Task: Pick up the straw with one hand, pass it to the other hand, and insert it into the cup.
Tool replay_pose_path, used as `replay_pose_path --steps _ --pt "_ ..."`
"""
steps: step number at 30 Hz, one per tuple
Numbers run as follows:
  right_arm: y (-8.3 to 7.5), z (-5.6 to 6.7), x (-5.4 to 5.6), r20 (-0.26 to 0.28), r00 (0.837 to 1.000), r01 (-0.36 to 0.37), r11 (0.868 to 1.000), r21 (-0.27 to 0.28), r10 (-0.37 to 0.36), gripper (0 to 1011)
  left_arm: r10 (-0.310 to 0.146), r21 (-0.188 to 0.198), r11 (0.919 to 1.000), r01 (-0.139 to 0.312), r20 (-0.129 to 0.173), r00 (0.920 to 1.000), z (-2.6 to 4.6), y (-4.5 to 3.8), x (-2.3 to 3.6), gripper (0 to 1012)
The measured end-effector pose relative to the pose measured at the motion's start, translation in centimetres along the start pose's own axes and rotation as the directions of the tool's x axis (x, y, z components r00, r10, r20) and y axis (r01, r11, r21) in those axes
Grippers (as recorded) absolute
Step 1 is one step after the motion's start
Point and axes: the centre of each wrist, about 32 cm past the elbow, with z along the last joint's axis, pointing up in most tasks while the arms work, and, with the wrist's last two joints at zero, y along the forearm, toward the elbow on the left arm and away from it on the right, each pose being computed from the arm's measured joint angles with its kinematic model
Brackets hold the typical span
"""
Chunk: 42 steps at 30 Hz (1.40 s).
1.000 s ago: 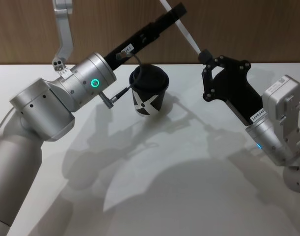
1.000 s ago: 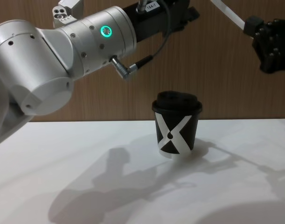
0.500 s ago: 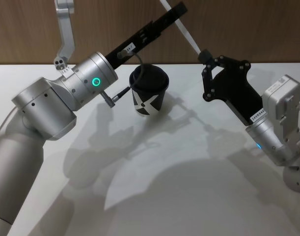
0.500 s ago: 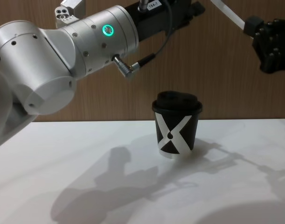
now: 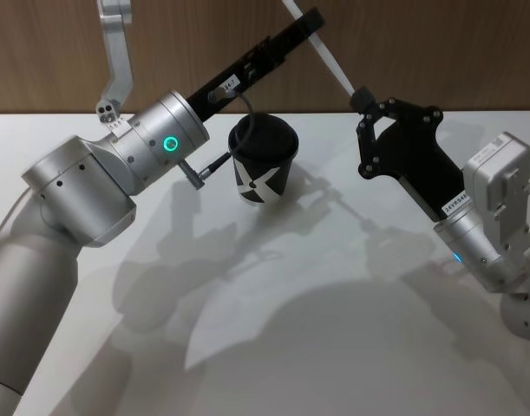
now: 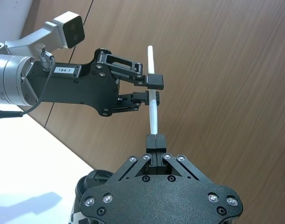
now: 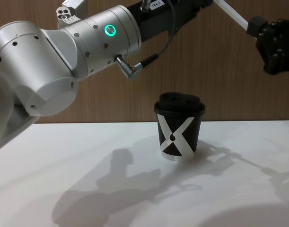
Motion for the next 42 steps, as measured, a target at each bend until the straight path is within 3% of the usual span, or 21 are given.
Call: replay_pose_path --steps 9,17,29,31,42 --pt "0.00 0.00 0.00 0.000 1.000 0.000 1.000 0.000 0.000 0 -0.002 0.000 1.0000 0.002 -0.001 1.0000 0.00 -0.03 0.01 68" --pt "0.00 0.00 0.00 0.000 1.000 0.000 1.000 0.000 0.000 22 -0.002 -0.001 1.0000 0.002 -0.002 1.0000 0.01 -0.02 0.02 19" --pt "0.00 0.00 0.00 0.000 1.000 0.000 1.000 0.000 0.000 336 -0.001 -0.001 1.0000 0.001 -0.002 1.0000 0.01 -0.02 0.02 19" --pt "0.00 0.00 0.00 0.000 1.000 0.000 1.000 0.000 0.000 438 -0.001 -0.001 1.0000 0.001 -0.002 1.0000 0.01 -0.02 0.02 18" --pt "0.00 0.00 0.00 0.000 1.000 0.000 1.000 0.000 0.000 766 0.001 0.000 1.0000 -0.001 0.001 1.0000 -0.02 -0.02 0.02 18"
